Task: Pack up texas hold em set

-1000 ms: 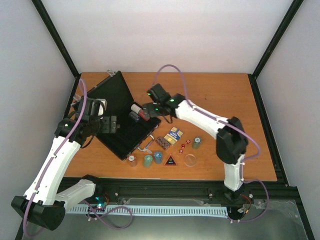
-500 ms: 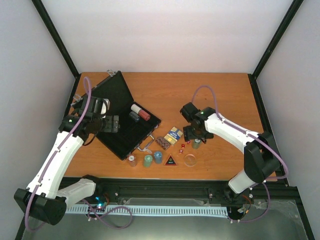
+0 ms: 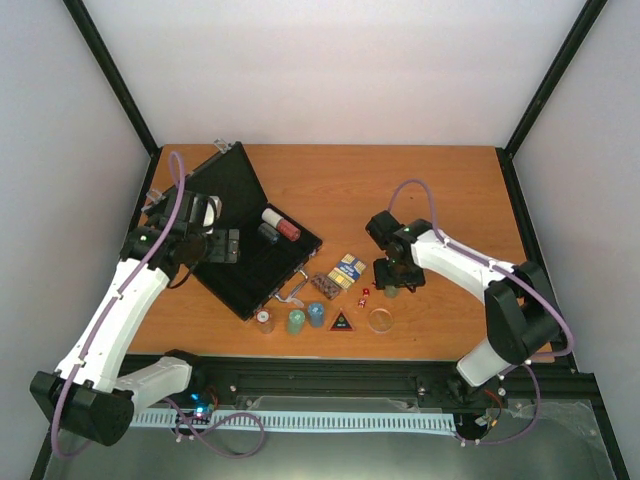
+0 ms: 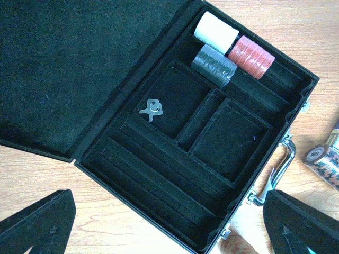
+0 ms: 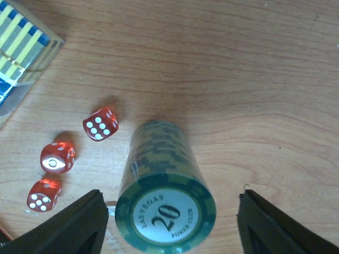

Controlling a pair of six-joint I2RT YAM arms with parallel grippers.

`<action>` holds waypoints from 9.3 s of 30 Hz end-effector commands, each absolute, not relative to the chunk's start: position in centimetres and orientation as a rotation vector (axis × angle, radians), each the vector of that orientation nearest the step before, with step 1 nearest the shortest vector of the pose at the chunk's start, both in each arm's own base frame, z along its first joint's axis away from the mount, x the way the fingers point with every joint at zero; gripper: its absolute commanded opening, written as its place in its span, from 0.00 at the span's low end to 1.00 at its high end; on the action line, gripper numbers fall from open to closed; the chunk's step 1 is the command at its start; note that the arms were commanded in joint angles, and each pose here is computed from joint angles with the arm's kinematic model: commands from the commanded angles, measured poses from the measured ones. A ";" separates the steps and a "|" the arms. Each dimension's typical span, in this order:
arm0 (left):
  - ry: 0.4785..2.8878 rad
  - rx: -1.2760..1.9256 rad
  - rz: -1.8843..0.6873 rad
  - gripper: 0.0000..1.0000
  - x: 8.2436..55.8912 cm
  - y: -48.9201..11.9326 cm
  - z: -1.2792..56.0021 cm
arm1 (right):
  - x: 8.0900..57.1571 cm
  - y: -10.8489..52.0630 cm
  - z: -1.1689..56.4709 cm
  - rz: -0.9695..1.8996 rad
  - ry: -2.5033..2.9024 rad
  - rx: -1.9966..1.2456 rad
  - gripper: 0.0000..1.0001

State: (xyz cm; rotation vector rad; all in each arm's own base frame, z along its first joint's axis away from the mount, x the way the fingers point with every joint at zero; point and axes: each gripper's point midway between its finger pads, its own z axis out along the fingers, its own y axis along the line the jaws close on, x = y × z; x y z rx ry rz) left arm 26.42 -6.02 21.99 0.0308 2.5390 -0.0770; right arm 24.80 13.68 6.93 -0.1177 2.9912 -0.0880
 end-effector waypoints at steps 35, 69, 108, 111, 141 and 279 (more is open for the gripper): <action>2.468 0.005 -0.083 1.00 26.6 -5.9 24.4 | 35.9 28.1 19.5 0.853 2.534 -0.139 0.03; 2.499 -0.003 -0.114 1.00 26.0 -6.1 23.3 | 37.7 43.0 11.6 0.883 2.389 -0.350 0.03; 2.510 0.002 -0.081 1.00 26.6 -6.0 22.7 | 38.2 40.3 14.6 0.545 2.304 -0.479 0.81; 2.505 -0.002 -0.082 1.00 26.8 -6.0 22.9 | 37.7 38.8 15.9 0.446 2.305 -0.554 0.97; 2.546 0.018 -0.147 1.00 27.2 -7.2 21.9 | 34.3 24.2 7.4 0.080 2.954 0.257 0.98; 2.069 -0.388 -0.398 1.00 18.5 -3.2 36.3 | 24.2 51.4 15.9 0.825 2.349 -1.323 0.20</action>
